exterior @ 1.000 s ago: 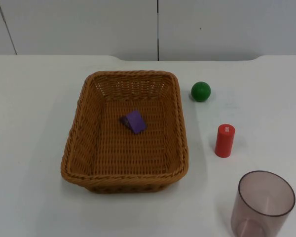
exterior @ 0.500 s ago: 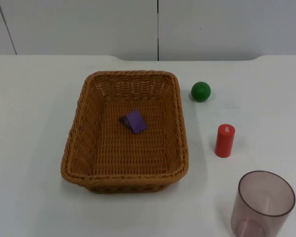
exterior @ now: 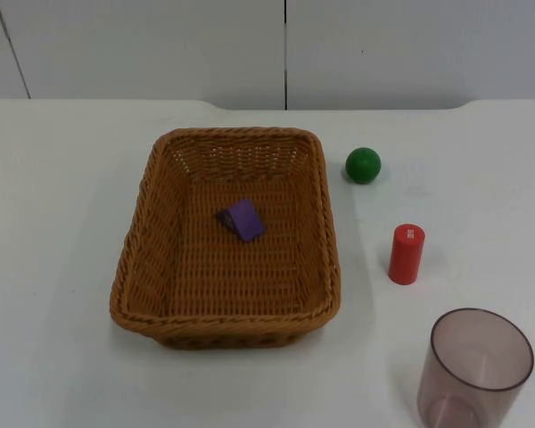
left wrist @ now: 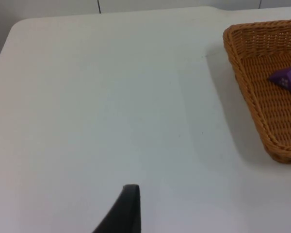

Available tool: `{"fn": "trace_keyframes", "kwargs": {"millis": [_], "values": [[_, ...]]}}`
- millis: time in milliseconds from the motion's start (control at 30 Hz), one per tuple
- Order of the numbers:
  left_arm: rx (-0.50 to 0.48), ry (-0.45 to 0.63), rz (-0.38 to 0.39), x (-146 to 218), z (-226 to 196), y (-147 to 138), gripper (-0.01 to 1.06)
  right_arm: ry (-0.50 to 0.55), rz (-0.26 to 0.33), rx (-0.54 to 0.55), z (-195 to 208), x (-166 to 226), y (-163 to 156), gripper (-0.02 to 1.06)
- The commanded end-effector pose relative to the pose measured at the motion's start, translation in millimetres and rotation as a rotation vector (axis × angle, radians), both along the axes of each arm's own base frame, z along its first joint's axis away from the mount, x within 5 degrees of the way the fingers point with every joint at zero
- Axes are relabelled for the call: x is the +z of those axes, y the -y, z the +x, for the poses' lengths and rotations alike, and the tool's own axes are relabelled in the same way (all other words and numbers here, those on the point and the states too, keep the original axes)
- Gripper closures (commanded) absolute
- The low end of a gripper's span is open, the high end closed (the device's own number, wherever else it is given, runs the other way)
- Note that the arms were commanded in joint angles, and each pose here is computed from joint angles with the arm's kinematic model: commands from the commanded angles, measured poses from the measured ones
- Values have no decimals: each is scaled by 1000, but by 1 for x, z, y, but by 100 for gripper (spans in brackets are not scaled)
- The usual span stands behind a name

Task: Pick up the basket with the left hand and place the triangular block into the basket with the right hand.

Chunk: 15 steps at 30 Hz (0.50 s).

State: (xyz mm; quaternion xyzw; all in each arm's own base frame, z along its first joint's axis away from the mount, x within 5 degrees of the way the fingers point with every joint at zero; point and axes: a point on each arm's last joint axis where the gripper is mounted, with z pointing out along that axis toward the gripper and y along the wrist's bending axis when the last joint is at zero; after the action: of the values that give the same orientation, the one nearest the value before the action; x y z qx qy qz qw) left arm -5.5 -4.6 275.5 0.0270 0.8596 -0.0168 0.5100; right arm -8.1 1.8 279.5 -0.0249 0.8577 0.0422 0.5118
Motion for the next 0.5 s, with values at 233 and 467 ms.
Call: {"fn": "trace_keyframes", "kwargs": {"millis": [233,467], "values": [[3,6,2,-1,0,-1,0,16,-6,-1,0,1,0,-1],[3,6,2,-1,0,-1,0,16,-2,1,0,1,0,-1]]}}
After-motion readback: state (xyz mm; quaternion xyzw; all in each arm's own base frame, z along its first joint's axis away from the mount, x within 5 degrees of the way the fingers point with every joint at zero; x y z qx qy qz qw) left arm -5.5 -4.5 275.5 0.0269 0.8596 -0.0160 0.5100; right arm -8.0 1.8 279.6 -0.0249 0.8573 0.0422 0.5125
